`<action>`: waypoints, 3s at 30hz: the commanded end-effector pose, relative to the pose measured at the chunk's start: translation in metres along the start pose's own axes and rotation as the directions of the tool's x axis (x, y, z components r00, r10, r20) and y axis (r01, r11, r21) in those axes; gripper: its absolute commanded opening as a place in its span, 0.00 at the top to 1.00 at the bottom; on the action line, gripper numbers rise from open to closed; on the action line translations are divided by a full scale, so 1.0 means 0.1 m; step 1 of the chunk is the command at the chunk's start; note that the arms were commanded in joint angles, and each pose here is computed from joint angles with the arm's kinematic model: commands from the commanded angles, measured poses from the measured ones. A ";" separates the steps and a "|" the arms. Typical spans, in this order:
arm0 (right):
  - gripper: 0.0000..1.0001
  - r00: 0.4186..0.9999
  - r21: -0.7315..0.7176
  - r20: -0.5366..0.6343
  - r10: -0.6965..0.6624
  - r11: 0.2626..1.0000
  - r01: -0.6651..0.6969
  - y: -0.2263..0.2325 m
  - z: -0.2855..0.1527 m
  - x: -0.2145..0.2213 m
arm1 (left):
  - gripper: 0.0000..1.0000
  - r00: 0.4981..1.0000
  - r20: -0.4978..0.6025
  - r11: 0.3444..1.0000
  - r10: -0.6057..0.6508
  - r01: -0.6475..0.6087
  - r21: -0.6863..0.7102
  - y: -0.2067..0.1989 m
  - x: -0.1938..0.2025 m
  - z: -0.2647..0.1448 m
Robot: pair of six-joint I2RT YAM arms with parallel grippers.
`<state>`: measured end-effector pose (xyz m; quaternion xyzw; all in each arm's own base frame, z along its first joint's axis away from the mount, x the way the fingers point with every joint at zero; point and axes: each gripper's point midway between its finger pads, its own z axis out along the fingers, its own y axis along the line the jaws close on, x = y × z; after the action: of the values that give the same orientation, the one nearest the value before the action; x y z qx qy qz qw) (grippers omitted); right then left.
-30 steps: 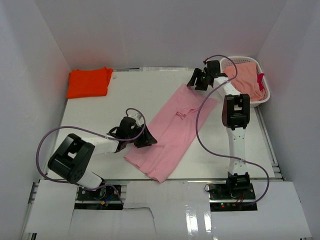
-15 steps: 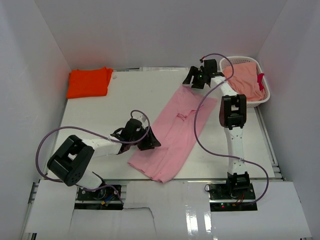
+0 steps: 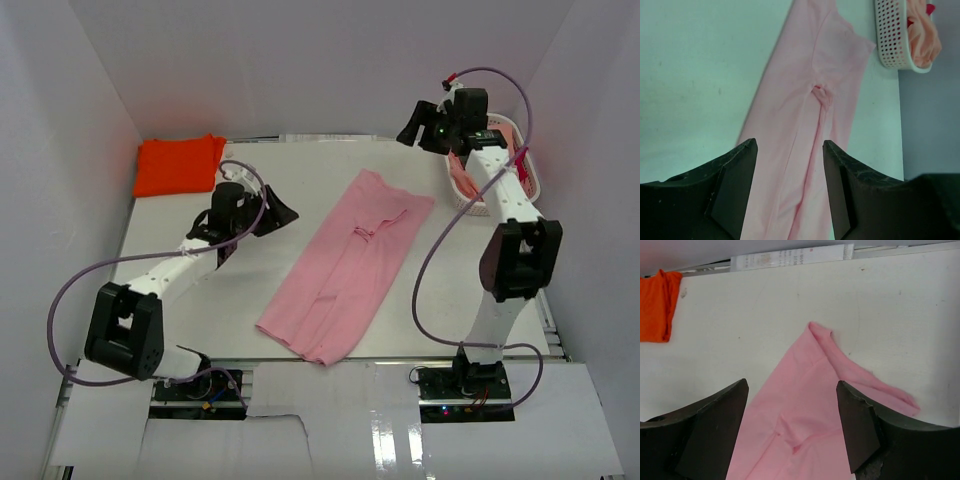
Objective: Fold and stack the t-shirts
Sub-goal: Rotate the tshirt 90 degrees
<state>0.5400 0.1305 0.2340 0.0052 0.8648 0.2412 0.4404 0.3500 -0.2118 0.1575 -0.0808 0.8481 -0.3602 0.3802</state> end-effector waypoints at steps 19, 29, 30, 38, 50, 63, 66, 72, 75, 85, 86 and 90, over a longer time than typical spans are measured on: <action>0.23 0.973 0.112 -0.196 0.123 0.988 -0.102 -0.38 -0.57 1.74 | 0.38 0.900 -0.246 0.758 0.361 -0.129 0.639 -1.02 0.01 1.39; 0.24 0.958 0.149 -0.229 0.172 0.979 -0.140 -0.60 -0.15 1.83 | 0.38 0.847 -0.347 0.697 0.403 -0.038 0.716 -1.13 0.32 1.66; 0.24 0.957 0.152 -0.230 0.177 0.978 -0.144 -0.62 -0.11 1.83 | 0.38 0.841 -0.362 0.699 0.401 -0.025 0.715 -1.12 0.35 1.68; 0.24 0.958 0.145 -0.226 0.177 0.978 -0.147 -0.63 -0.02 1.78 | 0.37 0.821 -0.420 0.718 0.387 0.017 0.696 -0.98 0.50 1.90; 0.24 0.953 0.177 -0.238 0.188 0.973 -0.148 -0.74 0.07 1.85 | 0.36 0.824 -0.424 0.769 0.375 -0.022 0.639 -0.80 0.56 2.06; 0.24 0.944 0.189 -0.265 0.197 0.971 -0.149 -0.81 0.21 1.94 | 0.34 0.820 -0.435 0.852 0.371 -0.114 0.511 -0.49 0.59 2.24; 0.23 0.942 0.191 -0.269 0.200 0.970 -0.151 -0.83 0.24 1.96 | 0.34 0.818 -0.447 0.865 0.363 -0.117 0.487 -0.41 0.63 2.26; 0.23 0.941 0.171 -0.274 0.200 0.973 -0.157 -0.81 0.34 1.92 | 0.34 0.820 -0.454 0.891 0.348 -0.139 0.432 -0.27 0.66 2.29; 0.23 0.940 0.159 -0.276 0.199 0.974 -0.160 -0.81 0.42 1.88 | 0.33 0.827 -0.460 0.908 0.322 -0.133 0.397 -0.18 0.64 2.30; 0.23 0.946 0.090 -0.279 0.166 0.985 -0.146 -0.73 0.79 1.63 | 0.33 0.888 -0.428 0.965 0.166 -0.056 0.258 0.21 0.48 2.22; 0.23 0.940 0.097 -0.294 0.171 0.984 -0.149 -0.75 0.83 1.67 | 0.33 0.898 -0.409 0.966 0.161 -0.058 0.254 0.22 0.41 2.20; 0.22 0.940 0.070 -0.301 0.159 0.987 -0.144 -0.72 0.95 1.58 | 0.32 0.915 -0.386 0.980 0.119 -0.045 0.196 0.39 0.37 2.12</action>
<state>0.5270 0.1409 0.0434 0.0555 0.9190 0.2558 0.2947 0.4708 -0.3500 0.0442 0.1263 0.8332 -0.4939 0.2143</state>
